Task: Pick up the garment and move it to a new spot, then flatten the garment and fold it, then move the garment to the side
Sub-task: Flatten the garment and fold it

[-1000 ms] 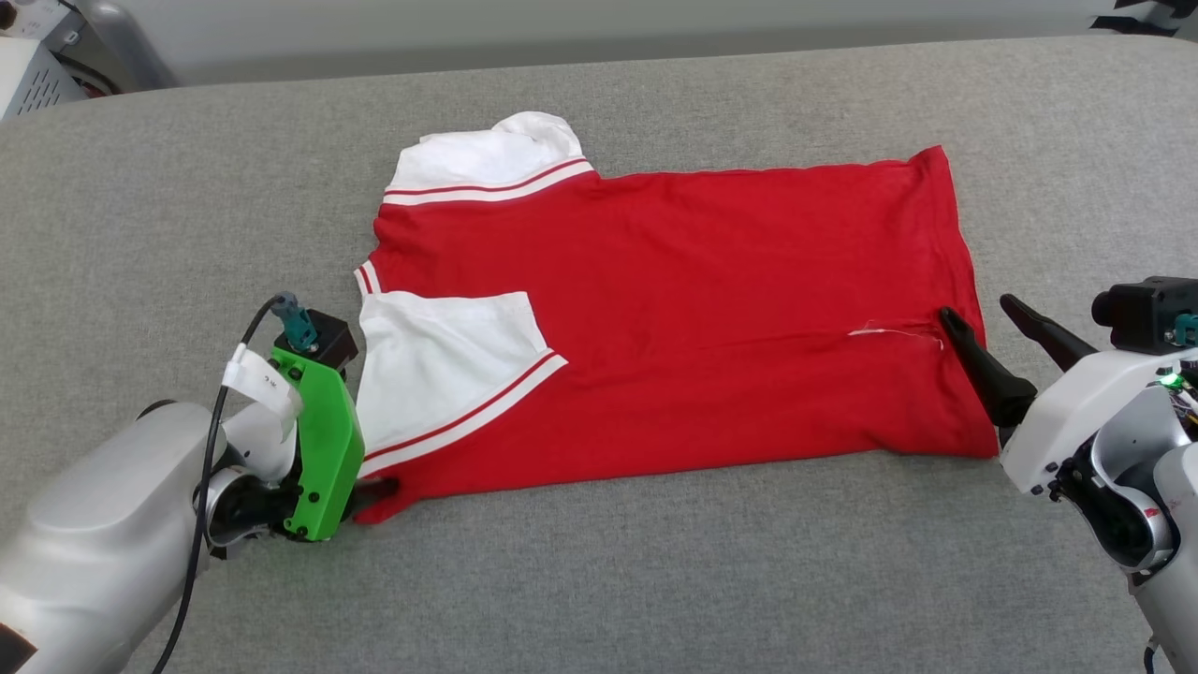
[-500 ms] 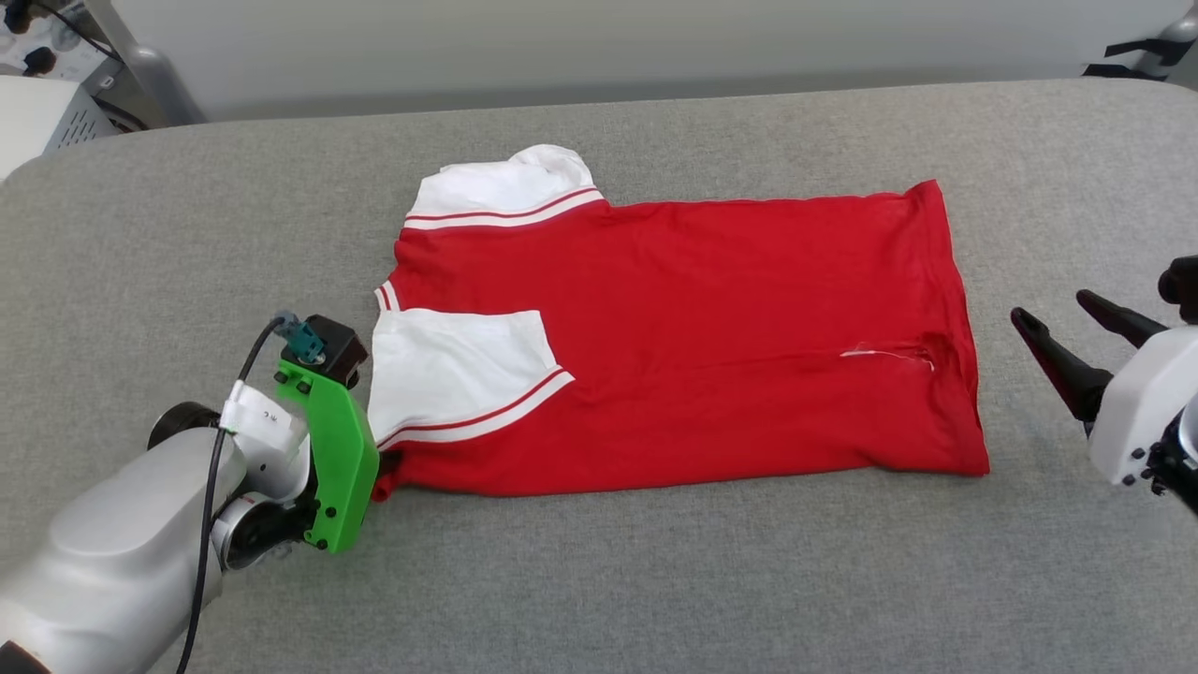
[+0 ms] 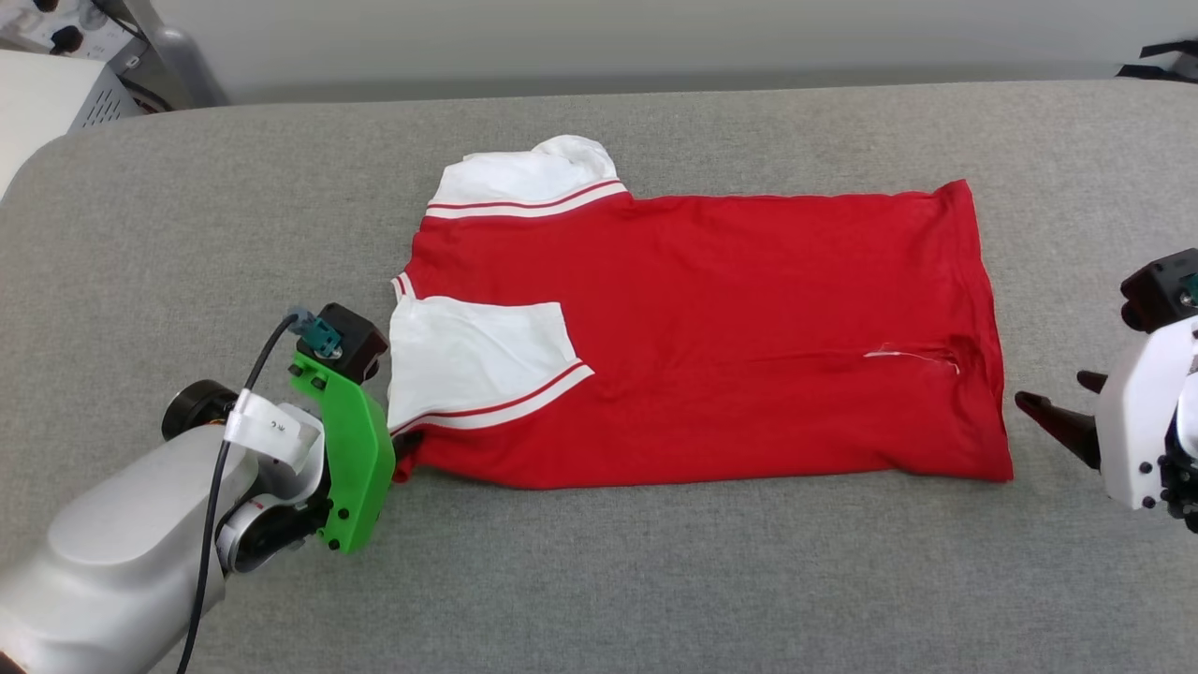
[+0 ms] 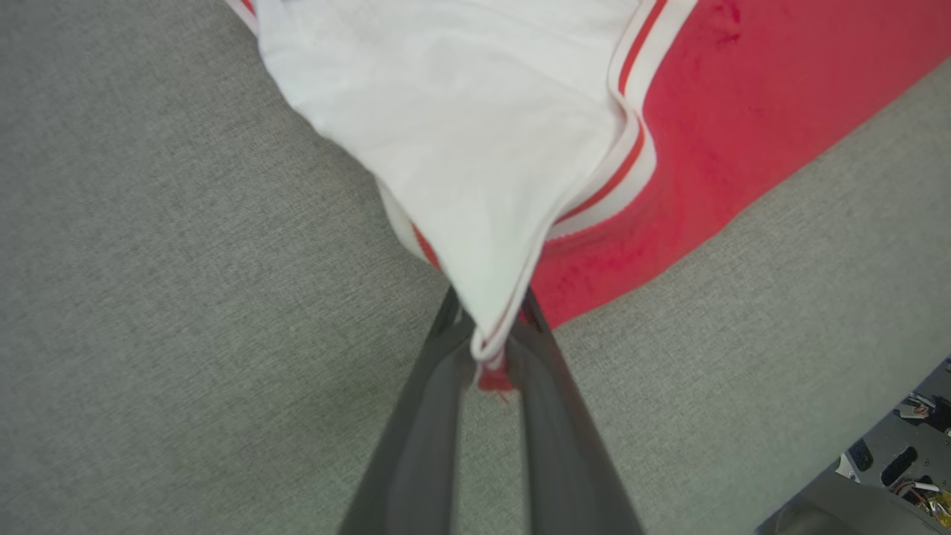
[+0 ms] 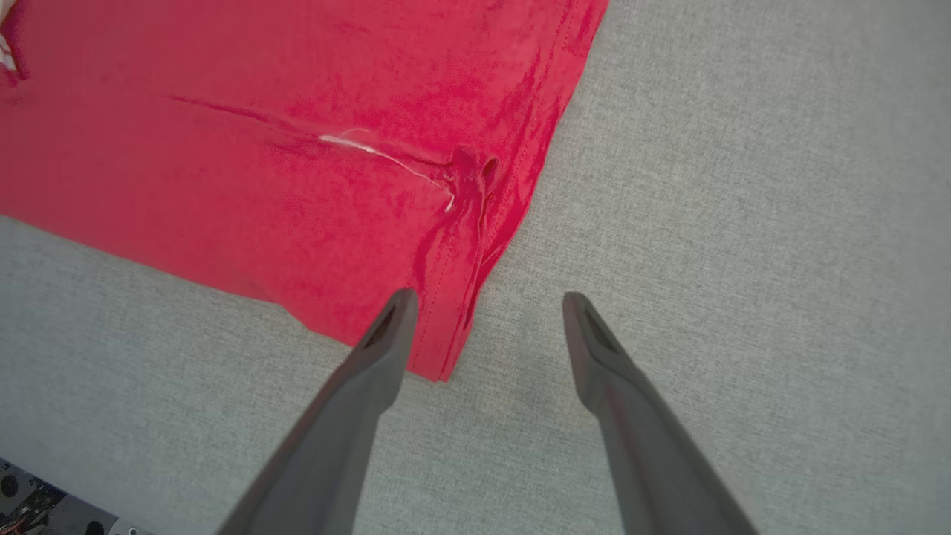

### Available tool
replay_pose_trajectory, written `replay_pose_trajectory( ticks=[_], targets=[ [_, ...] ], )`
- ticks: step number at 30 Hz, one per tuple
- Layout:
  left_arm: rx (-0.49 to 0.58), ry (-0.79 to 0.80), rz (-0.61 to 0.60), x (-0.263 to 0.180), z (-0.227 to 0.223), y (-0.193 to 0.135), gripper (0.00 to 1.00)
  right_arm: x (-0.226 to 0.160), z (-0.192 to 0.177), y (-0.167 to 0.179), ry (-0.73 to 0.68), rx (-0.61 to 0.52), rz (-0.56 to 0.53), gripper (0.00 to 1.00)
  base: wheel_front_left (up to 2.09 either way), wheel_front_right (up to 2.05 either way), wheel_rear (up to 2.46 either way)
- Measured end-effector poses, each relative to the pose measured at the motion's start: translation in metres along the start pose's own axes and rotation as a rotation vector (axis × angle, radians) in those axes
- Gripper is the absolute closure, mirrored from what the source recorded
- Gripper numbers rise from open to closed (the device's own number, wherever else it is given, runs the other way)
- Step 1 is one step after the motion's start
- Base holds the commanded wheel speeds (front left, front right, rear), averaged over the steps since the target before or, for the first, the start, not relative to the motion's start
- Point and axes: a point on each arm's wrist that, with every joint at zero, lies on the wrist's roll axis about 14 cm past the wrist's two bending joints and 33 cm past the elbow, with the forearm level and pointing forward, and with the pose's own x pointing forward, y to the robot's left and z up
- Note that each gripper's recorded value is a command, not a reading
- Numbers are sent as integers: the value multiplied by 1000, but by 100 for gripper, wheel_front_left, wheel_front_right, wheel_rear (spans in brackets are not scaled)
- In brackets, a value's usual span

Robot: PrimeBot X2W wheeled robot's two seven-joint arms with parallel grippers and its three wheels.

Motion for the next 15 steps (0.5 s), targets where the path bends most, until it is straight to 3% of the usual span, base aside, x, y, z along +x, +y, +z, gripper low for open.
replay_pose_trajectory(
  ticks=[15],
  targets=[
    [-13, 10, -1, 16, -9, 9, 100, 63, -57, 15, 188, 93, 27, 0, 0, 0, 0]
  ],
)
